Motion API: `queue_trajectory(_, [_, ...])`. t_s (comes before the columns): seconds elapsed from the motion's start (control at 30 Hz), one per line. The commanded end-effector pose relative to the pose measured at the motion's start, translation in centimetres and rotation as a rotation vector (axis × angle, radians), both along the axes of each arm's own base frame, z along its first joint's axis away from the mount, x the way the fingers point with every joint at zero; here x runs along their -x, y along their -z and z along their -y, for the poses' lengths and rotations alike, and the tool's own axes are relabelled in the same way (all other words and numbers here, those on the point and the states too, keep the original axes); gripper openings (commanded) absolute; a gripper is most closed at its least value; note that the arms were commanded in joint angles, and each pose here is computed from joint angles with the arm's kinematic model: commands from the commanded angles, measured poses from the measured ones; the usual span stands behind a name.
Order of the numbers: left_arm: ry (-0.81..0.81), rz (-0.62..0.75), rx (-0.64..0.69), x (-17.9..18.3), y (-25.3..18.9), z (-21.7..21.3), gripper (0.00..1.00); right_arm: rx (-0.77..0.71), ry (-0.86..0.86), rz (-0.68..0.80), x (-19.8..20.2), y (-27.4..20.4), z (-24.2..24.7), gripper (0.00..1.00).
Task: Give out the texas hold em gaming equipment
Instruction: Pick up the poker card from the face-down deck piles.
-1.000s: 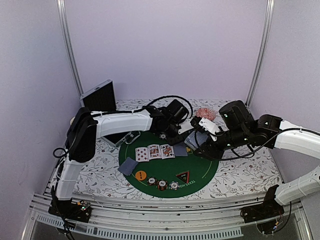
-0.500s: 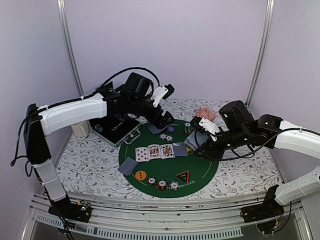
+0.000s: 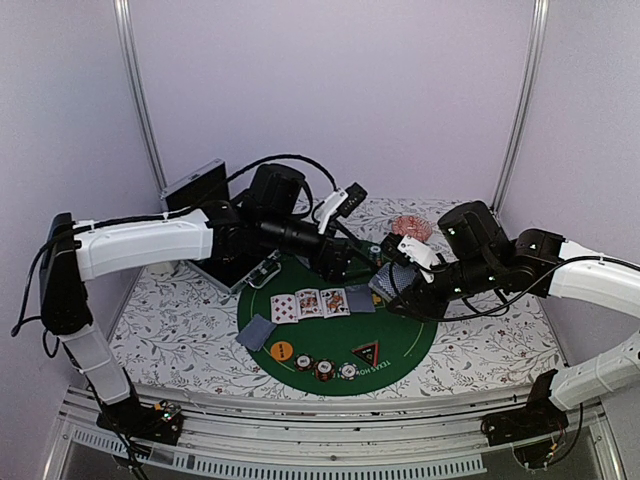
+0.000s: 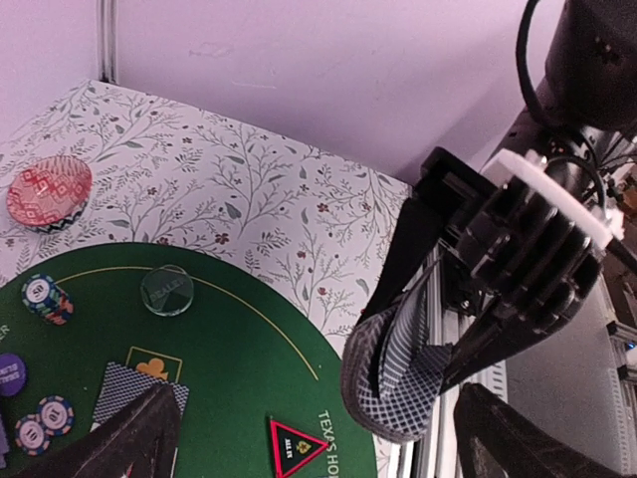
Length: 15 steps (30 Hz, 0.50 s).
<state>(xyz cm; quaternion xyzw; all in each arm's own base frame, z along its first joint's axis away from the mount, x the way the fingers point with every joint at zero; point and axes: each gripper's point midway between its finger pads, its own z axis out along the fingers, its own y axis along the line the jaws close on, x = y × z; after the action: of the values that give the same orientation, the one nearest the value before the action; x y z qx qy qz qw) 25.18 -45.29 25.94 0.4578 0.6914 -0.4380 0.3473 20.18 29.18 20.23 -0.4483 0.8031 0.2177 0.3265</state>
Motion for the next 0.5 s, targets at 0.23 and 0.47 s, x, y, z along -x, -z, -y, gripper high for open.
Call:
queue_trajectory(0.23, [-0.069, 0.048, -0.015, -0.5, 1.2, 3.5, 0.98, -0.044, -0.006, 0.008, -0.2, -1.0, -0.6, 0.48])
queue_trajectory(0.47, [-0.096, 0.07, -0.039, -0.9, 1.8, 4.6, 0.98, -0.042, -0.006, 0.007, -0.2, -1.0, -0.6, 0.48])
